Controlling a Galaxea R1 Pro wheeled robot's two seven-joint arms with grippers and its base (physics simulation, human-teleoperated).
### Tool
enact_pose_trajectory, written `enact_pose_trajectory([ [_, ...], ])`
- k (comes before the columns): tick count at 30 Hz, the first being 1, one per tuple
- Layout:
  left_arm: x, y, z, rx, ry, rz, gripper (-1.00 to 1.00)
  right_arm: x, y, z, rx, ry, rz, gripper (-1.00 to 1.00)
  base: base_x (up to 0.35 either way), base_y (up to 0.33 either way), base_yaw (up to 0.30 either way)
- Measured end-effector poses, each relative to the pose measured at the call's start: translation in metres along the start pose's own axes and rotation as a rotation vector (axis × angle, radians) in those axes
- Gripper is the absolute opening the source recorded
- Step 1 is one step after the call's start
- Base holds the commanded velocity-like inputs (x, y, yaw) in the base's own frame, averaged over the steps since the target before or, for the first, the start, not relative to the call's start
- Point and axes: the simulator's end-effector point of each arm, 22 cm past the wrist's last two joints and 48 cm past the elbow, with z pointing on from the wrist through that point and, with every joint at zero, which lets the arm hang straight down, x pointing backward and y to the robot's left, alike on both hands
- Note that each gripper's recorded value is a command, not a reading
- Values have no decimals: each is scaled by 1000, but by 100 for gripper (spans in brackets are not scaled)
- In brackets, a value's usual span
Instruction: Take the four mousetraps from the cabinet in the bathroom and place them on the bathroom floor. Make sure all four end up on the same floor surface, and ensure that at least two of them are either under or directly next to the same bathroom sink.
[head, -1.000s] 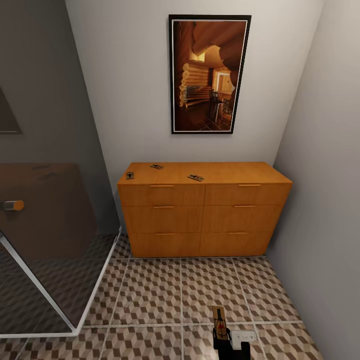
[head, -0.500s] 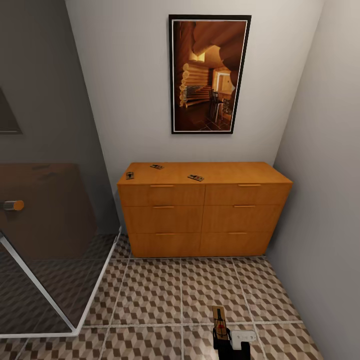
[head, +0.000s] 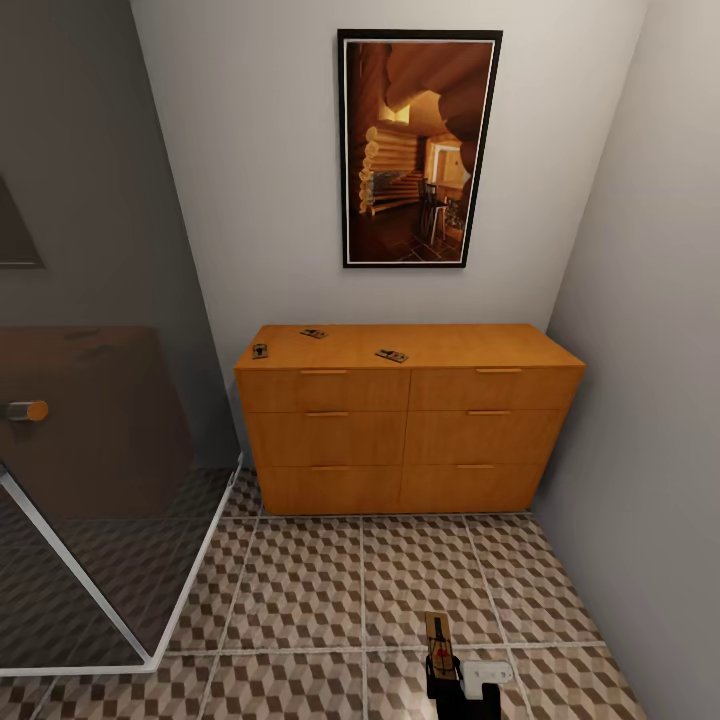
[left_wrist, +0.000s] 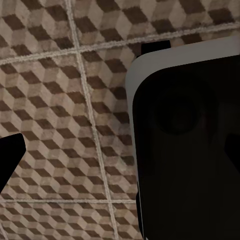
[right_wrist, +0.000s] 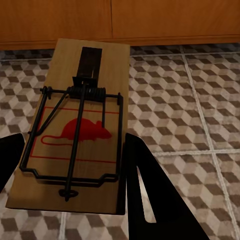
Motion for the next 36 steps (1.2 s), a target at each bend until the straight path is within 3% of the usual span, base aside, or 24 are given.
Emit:
enact_pose_trajectory([
  [36, 0, 0, 0, 0, 0, 0, 100, 0, 0, 0, -1, 0, 0, -100, 0, 0, 0],
])
